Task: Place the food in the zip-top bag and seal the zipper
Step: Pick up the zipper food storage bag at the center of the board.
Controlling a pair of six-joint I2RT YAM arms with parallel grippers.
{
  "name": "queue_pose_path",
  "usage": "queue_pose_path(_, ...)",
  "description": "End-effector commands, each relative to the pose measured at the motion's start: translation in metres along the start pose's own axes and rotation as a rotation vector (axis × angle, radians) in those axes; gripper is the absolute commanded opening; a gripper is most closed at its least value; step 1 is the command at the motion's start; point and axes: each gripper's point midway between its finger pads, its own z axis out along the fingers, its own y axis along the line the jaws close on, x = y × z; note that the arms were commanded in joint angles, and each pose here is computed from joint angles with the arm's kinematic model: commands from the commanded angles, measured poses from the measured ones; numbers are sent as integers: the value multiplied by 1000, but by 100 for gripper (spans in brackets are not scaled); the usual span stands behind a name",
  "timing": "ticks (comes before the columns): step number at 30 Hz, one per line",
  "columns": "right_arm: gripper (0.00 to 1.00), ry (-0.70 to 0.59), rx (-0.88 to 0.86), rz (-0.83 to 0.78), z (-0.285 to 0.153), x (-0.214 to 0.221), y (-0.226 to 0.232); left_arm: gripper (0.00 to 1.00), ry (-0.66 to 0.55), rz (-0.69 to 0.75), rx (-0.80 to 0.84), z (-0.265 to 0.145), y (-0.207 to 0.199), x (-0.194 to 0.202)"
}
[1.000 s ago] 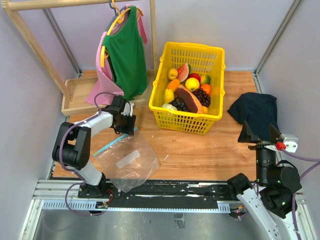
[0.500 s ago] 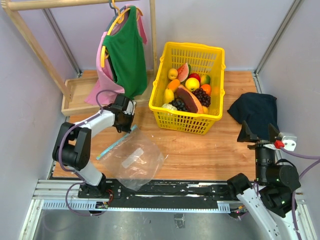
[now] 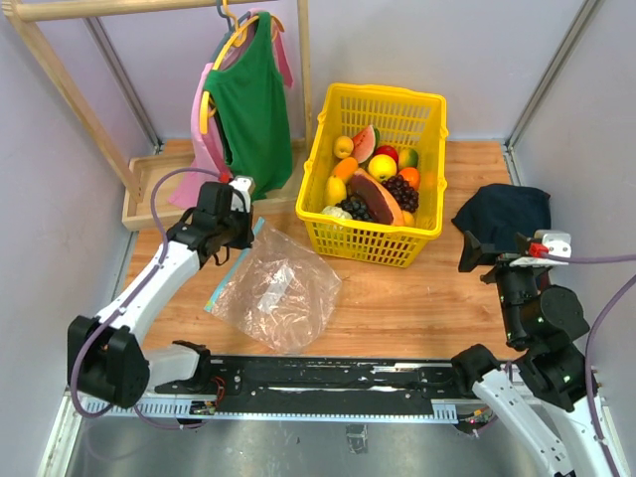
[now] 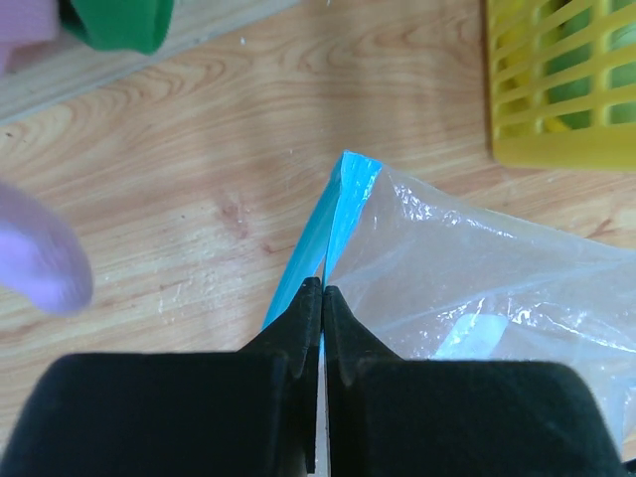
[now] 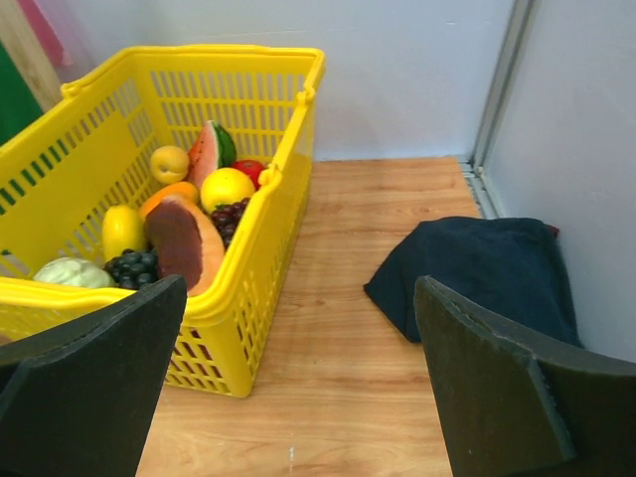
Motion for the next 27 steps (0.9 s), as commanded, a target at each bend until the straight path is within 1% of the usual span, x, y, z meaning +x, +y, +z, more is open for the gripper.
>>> queue_pose_path(1,98,84,-120,62,-1,5,26,0,-107,-7,26,-18,-7,-20)
queue_pose_path(5,98,114,-220,78,1,6,48,0,-184,34,85,-38,-17,-32)
queue_pose_path(12,98,167,-313,71,4,7,69,1,-347,151,188,-82,-40,-61)
queue_pose_path(22,98,301,-540,76,12,11,122,0,-514,457,276,-131,-84,-76)
queue_pose_path(27,98,370,-637,74,12,13,142,0,-549,595,271,-142,-100,-84)
